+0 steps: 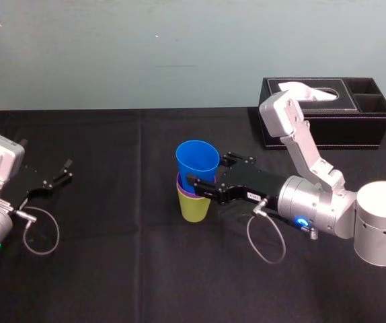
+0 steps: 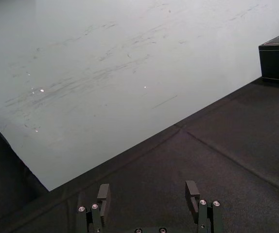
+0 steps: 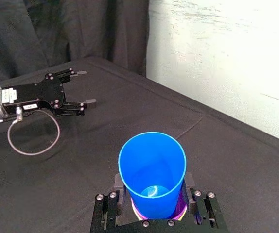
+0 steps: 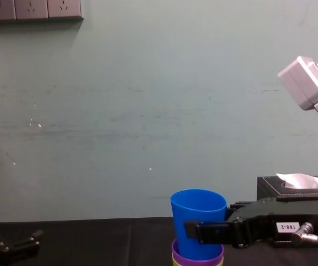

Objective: Stack the three plastic cups sequentially using one hand.

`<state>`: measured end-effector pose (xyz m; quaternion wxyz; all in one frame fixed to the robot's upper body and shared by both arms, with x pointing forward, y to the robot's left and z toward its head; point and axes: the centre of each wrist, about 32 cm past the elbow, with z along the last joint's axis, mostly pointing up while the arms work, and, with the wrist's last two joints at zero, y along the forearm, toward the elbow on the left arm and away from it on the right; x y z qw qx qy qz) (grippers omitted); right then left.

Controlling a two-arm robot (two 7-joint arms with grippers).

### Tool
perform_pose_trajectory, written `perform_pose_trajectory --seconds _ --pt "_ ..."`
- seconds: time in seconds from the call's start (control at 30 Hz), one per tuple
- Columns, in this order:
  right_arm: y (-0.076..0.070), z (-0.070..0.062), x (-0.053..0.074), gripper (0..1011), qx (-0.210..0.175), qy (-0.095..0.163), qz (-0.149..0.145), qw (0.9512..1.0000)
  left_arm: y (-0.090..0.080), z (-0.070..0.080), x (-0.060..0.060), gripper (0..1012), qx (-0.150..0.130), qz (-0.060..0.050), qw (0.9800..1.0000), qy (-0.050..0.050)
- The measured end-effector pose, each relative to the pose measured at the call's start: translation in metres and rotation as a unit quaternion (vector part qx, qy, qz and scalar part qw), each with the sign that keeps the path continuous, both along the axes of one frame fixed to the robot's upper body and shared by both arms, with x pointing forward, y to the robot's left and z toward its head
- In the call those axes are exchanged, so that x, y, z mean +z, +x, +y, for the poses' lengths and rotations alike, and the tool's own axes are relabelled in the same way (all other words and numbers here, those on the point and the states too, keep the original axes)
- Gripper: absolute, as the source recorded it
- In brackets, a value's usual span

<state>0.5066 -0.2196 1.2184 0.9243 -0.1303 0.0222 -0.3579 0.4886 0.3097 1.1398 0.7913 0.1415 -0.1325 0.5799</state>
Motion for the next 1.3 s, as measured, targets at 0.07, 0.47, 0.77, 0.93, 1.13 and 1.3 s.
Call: perform_pose_trajectory --seconds 0.07,0.47,0.77,0.93,1.13,1.3 --pt "0.0001 0.0001 -0.0003 705 0.000 0.000 0.000 1.0000 0.0000 0.0000 0.0000 1010 0.000 0.000 1.0000 0.000" --pt "0.0006 0.0002 -0.0021 705 -0.001 -0.001 0.000 1.0000 0.0000 0.0000 0.0000 1010 0.000 0.000 1.0000 0.000" --pt "0.0005 0.0001 -0.0019 754 -0.001 -0.001 0.000 1.0000 0.0000 0.0000 0.0000 1010 0.000 0.000 1.0000 0.000" --pt "0.0004 0.0000 -0.0018 885 -0.001 -0.001 -0.001 1.0000 0.0000 0.0000 0.0000 1010 0.000 0.000 1.0000 0.000" --pt "0.0004 0.0001 -0.0017 1003 -0.001 0.000 0.000 1.0000 0.0000 0.0000 0.0000 1010 0.000 0.000 1.0000 0.000" --pt "0.0003 0.0001 -0.0015 1003 -0.001 0.000 0.000 1.0000 0.0000 0.0000 0.0000 1010 0.000 0.000 1.0000 0.000"
